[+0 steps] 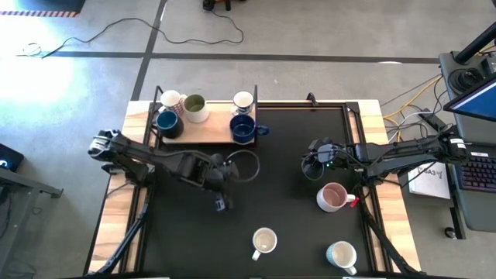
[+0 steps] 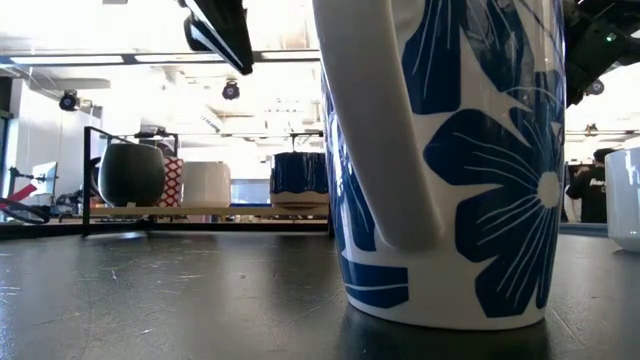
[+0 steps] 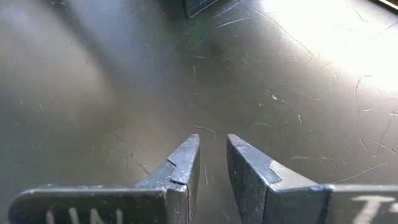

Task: Place coffee mugs
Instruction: Put the blue patterned mug on the shelf

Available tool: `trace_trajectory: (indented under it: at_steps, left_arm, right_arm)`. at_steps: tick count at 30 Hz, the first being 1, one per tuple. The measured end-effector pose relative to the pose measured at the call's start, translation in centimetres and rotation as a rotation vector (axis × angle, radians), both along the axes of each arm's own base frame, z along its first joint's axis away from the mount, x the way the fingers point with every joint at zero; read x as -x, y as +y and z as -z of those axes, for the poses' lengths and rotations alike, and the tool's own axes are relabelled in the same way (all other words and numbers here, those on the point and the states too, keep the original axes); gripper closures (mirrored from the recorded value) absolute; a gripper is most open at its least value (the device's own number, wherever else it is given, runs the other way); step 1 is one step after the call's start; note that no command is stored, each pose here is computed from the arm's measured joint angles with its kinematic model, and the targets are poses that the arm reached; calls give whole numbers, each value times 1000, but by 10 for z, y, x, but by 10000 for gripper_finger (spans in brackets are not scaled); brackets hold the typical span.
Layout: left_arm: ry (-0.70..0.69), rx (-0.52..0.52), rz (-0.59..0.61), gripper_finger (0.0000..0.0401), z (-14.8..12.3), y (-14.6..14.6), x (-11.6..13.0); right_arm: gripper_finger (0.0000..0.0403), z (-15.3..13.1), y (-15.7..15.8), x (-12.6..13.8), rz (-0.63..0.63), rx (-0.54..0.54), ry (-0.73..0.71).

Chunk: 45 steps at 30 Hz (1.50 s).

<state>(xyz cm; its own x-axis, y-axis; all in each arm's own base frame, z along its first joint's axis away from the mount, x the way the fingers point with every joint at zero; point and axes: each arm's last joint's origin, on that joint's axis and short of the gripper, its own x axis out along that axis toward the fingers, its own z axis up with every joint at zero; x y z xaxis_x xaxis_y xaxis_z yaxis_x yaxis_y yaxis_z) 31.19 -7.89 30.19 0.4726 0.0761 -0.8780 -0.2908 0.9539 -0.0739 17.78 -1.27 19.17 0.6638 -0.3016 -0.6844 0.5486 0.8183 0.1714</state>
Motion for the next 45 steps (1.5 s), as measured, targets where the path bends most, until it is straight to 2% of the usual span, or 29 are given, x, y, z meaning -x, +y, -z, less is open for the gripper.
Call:
trace_trajectory:
  at_steps: [3, 9, 17, 19, 24, 30, 33, 36, 38, 42, 45]
  left_arm:
    - [-23, -10, -51, 339, 0, -11, 3]
    - [-44, 35, -117, 339, 0, -32, 10]
    - [-73, 43, -193, 339, 0, -41, 13]
    - [-78, 35, -197, 339, 0, -41, 13]
    - [-77, 31, -197, 339, 0, -41, 13]
    - [-36, 10, -177, 339, 2, -47, 20]
    - [-21, 9, -181, 339, 2, -49, 23]
    - [-10, 3, -171, 339, 3, -52, 26]
    - [7, -7, -163, 339, 4, -54, 29]
    - [34, -26, -194, 339, 5, -57, 35]
    - [48, -39, -219, 339, 6, -61, 41]
  right_arm:
    - [335, 0, 0, 0, 0, 0, 0]
    - [335, -5, 0, -5, 0, 1, -68]
    - [335, -5, 0, -5, 9, -8, -71]
    - [335, -4, 0, -5, 36, -50, -82]
    - [335, -3, 2, -8, 7, -136, -103]
    - [335, -11, 2, -21, 49, -203, -272]
    - [335, -12, 6, -24, 32, -398, -305]
    - [335, -13, 12, -28, -48, -600, -315]
    - [335, -15, 17, -32, -91, -672, -305]
    - [335, -26, 30, -43, -136, -669, -218]
    - [335, -39, 38, -52, -168, -609, -114]
